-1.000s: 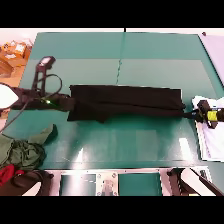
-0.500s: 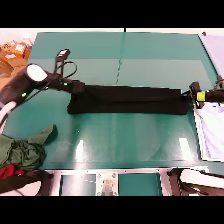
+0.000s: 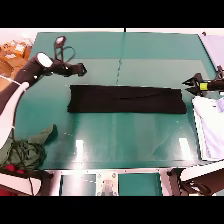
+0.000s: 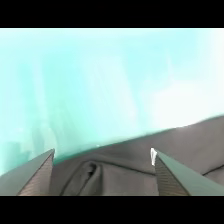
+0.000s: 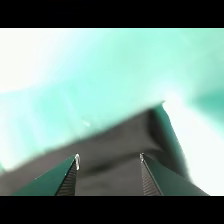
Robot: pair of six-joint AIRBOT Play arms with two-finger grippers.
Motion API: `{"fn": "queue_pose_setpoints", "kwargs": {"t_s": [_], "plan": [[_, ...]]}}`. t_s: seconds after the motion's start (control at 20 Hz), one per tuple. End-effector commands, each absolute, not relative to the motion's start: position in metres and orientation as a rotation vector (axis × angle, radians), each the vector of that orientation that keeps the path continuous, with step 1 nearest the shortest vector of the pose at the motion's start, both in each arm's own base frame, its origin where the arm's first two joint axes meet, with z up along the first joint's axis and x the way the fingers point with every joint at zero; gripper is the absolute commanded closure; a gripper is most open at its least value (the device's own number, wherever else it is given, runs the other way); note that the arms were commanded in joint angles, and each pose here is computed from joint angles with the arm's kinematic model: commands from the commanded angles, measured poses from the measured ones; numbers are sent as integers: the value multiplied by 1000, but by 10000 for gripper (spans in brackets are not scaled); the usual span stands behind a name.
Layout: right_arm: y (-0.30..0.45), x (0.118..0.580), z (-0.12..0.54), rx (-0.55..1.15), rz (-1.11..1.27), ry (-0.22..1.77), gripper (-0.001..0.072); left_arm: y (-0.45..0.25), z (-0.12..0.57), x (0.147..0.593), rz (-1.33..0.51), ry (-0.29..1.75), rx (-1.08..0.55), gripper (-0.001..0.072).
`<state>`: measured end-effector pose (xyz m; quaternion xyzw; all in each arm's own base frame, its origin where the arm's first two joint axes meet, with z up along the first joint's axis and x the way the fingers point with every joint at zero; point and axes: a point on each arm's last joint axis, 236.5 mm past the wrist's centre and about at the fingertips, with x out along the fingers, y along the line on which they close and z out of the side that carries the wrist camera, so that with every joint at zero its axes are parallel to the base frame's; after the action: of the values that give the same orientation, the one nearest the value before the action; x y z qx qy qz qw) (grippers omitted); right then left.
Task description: Fold the shirts.
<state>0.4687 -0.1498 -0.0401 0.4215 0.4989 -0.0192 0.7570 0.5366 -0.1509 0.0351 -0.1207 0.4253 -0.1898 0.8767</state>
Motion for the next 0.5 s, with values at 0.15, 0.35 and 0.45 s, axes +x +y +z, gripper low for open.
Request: {"fn": "queue_pose_setpoints", "kwargs": {"t_s": [0.15,0.35,0.45], "plan": [[-155,415,-79,779,152,1316,261,-139,37,509,-431,1051,-294,7],[-142,409,-109,821,198,1381,204,-142,34,500,-452,1091,-300,7],[-132,411,-114,839,247,1382,205,-143,34,499,-454,1095,-300,7]]}}
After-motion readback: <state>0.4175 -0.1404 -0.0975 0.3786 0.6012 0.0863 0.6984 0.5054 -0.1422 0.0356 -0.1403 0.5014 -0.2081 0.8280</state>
